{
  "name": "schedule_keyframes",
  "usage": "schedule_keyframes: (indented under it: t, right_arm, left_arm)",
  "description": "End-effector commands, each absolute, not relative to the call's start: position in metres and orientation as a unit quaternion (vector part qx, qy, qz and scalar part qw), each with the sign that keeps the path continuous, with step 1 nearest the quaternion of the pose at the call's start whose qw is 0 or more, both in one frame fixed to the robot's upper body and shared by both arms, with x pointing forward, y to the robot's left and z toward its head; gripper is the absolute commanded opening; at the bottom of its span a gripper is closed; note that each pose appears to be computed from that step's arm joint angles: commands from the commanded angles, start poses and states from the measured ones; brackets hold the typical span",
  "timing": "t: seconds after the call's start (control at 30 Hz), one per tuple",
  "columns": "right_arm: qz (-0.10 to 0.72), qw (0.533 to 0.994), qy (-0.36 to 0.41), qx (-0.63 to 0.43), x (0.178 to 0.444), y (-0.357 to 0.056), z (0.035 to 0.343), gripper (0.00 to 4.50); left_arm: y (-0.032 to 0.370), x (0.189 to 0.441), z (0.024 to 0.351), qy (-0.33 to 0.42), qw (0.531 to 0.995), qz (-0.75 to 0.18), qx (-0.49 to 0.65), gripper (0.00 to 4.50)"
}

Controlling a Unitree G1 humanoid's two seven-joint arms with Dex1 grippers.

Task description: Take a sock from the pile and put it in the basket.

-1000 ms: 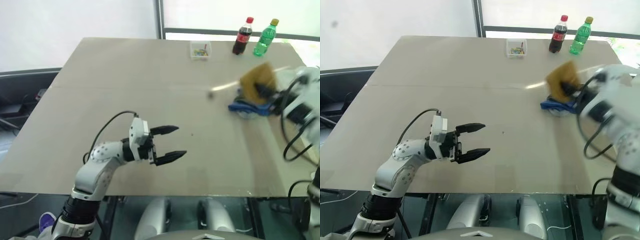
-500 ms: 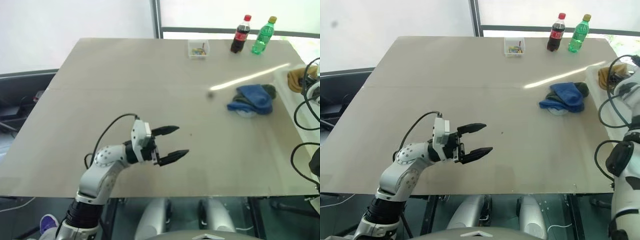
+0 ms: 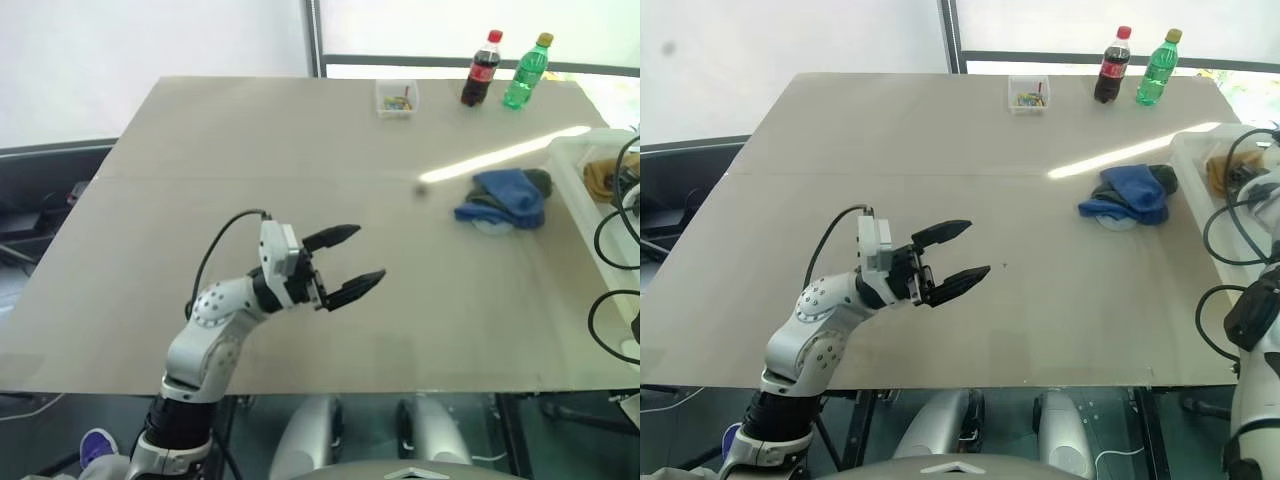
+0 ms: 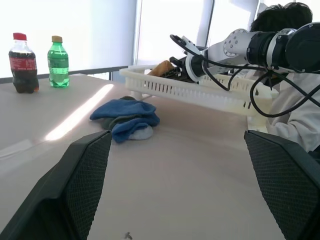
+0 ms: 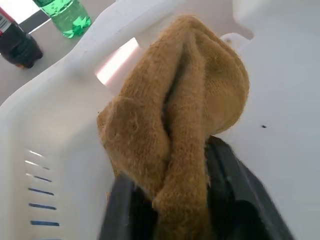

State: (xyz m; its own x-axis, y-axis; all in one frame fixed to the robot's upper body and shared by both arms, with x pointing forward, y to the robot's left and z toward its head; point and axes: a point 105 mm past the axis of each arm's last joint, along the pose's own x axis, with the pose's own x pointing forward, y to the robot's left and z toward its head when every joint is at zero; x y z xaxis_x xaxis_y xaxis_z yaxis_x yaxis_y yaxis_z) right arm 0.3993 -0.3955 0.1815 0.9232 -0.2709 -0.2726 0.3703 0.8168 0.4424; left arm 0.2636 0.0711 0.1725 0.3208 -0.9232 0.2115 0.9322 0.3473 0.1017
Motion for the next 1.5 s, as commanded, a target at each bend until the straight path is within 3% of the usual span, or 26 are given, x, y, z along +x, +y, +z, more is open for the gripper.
schedule_keyframes:
  t: [0.03,0.07,0.17,0.4,0.57,0.67,0.77,0.93,1.03,1.1,1.23,1.5]
  right_arm:
    - [-0.17,0.946,0.075,0.266,0.397,-0.401,0.192,3.06]
    - [-0.169,0.945,0.078,0.27,0.397,-0.401,0.19,3.24]
    - [-0.164,0.942,0.086,0.278,0.391,-0.403,0.19,4.47]
    - [-0.125,0.945,0.092,0.288,0.366,-0.398,0.198,4.47]
    - [-0.096,0.97,0.066,0.213,0.33,-0.378,0.216,4.47]
    - [-0.038,0.991,0.003,0.127,0.312,-0.346,0.247,4.47]
    - [0.078,0.996,-0.043,-0.019,0.298,-0.279,0.262,4.47]
    - [0.237,0.967,-0.031,-0.085,0.284,-0.193,0.224,4.47]
    - [0.304,0.944,0.006,-0.126,0.273,-0.171,0.19,3.19]
    - [0.339,0.929,0.031,-0.143,0.263,-0.166,0.17,2.1]
    - [0.363,0.917,0.051,-0.159,0.252,-0.172,0.154,0.1]
    - [0.37,0.911,0.056,-0.173,0.251,-0.175,0.142,0.04]
  left_arm:
    - [0.067,0.264,0.181,-0.131,0.8,-0.585,-0.02,4.5]
    - [0.067,0.266,0.181,-0.13,0.8,-0.585,-0.019,4.5]
    - [0.068,0.27,0.181,-0.128,0.799,-0.587,-0.015,4.5]
    - [0.072,0.274,0.175,-0.112,0.804,-0.584,-0.015,4.5]
    - [0.085,0.281,0.164,-0.087,0.833,-0.546,-0.01,4.5]
    - [0.1,0.29,0.154,-0.072,0.864,-0.499,0.025,4.5]
    - [0.119,0.3,0.151,-0.065,0.891,-0.448,0.033,4.5]
    - [0.14,0.294,0.152,-0.05,0.9,-0.432,0.038,4.5]
    - [0.151,0.285,0.153,-0.041,0.904,-0.424,0.04,4.5]
    - [0.16,0.276,0.153,-0.031,0.906,-0.419,0.042,4.5]
    - [0.178,0.257,0.151,-0.008,0.908,-0.416,0.047,4.5]
    - [0.193,0.242,0.148,0.013,0.917,-0.395,0.051,4.5]
